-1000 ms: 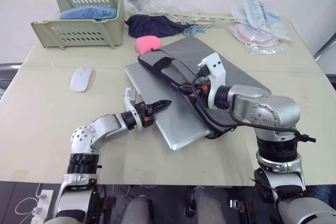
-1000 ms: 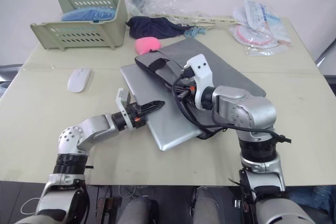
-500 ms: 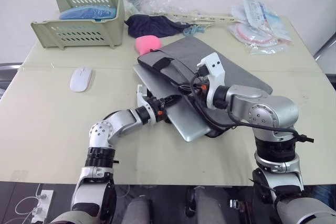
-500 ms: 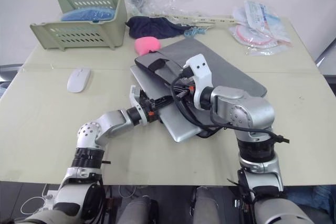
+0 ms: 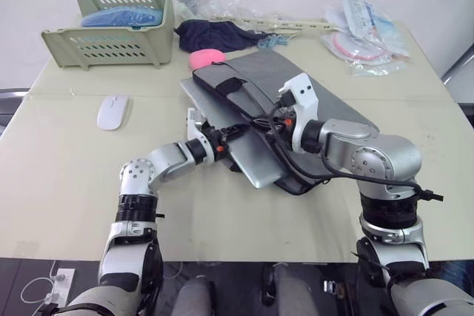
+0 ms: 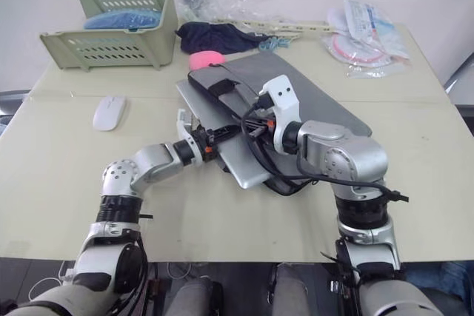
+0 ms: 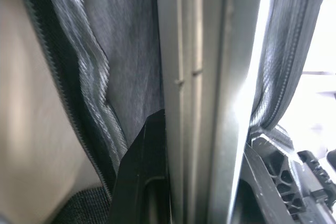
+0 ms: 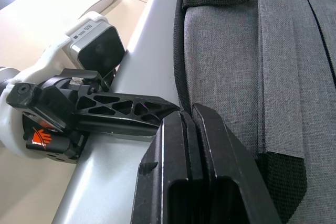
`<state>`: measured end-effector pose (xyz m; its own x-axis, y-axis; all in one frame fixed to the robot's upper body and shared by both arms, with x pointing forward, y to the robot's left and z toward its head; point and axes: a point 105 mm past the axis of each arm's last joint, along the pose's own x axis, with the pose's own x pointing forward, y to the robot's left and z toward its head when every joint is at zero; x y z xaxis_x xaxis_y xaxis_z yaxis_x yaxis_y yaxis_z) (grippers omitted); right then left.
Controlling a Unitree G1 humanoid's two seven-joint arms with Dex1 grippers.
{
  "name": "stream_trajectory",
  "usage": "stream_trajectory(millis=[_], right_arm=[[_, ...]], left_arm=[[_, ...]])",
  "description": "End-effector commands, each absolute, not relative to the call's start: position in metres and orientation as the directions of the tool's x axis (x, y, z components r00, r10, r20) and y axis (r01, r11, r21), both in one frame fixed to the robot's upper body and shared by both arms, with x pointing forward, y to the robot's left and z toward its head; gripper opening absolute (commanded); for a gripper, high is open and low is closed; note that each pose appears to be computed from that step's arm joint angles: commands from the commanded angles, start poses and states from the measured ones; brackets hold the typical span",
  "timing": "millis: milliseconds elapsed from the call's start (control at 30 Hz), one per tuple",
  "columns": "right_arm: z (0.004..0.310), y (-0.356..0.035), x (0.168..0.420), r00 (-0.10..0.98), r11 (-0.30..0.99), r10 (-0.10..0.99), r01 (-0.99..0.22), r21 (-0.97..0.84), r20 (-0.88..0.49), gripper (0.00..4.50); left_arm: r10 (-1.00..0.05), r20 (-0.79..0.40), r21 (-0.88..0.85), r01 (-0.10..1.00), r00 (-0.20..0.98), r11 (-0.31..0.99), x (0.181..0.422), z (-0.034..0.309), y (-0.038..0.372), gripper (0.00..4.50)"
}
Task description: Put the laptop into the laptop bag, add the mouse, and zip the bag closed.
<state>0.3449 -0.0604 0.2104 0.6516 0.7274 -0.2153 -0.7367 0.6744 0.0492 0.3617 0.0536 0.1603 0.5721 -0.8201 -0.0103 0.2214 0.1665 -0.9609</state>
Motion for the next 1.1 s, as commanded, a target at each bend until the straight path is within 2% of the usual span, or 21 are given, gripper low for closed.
stream_trajectory(millis=[33, 233, 533, 1100], right_arm=[[0.223, -0.061, 0.343, 0.667, 0.679, 0.727, -0.734, 0.022, -0.163, 0.03], [0.225, -0.055, 0.341, 0.662, 0.674, 0.734, -0.737, 0.045, -0.15, 0.03], [0.225, -0.053, 0.339, 0.662, 0.675, 0.735, -0.734, 0.069, -0.147, 0.03], [0.227, -0.052, 0.335, 0.663, 0.676, 0.736, -0.73, 0.099, -0.139, 0.03]], left_arm=[[-0.853, 0.164, -0.944, 0.331, 0.495, 0.01, 0.345, 0.192, 0.038, 0.35], [-0.847, 0.164, -0.953, 0.302, 0.506, -0.005, 0.341, 0.183, 0.026, 0.35], [-0.809, 0.175, -0.958, 0.287, 0.561, -0.008, 0.349, 0.182, 0.02, 0.35], [-0.793, 0.173, -0.957, 0.291, 0.583, 0.005, 0.36, 0.182, 0.007, 0.35]])
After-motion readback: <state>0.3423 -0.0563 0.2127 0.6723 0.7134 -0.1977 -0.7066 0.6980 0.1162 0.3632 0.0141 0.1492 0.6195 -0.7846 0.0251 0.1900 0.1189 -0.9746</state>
